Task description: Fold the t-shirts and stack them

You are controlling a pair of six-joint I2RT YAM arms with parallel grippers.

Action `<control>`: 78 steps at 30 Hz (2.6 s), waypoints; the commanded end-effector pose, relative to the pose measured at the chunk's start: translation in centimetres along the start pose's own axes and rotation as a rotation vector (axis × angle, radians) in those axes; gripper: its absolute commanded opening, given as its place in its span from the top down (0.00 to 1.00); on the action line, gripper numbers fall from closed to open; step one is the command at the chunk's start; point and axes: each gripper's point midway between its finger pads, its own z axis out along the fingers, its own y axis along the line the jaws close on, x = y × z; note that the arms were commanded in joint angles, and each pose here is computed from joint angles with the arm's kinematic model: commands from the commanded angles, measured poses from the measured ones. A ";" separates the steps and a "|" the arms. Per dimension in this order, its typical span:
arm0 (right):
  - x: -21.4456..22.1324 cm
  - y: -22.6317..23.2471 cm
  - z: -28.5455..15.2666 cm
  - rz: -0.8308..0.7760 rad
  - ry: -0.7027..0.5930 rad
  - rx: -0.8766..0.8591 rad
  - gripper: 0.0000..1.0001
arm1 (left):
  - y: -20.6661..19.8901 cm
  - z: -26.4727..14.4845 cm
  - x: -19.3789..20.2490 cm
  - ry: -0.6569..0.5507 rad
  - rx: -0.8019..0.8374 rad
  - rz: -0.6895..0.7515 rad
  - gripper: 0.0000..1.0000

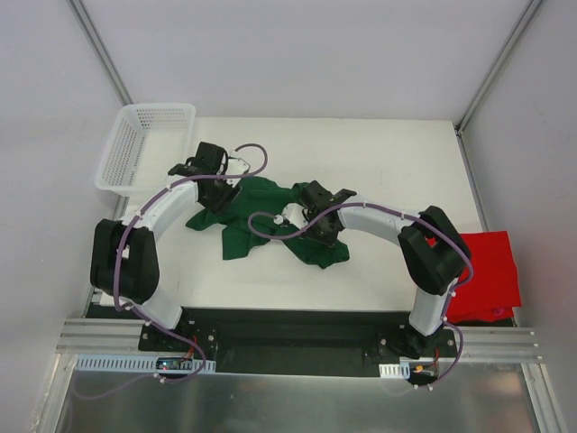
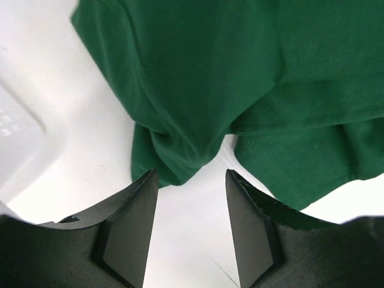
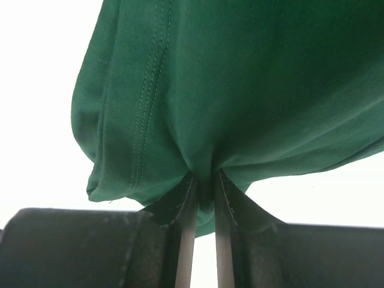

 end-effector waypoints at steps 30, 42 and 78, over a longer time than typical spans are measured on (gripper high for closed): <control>-3.3 -10.2 -22.6 -0.039 -0.182 0.640 0.99 | 6.7 -14.4 -7.2 -0.293 -0.387 0.125 1.00; -1.1 -13.4 -33.3 0.002 -0.215 1.012 0.99 | 8.9 -21.0 -8.2 -0.375 -0.552 0.150 1.00; 8.1 -10.7 -49.1 0.290 -0.549 1.223 0.99 | 8.3 -44.3 -3.2 -0.808 -0.928 0.117 1.00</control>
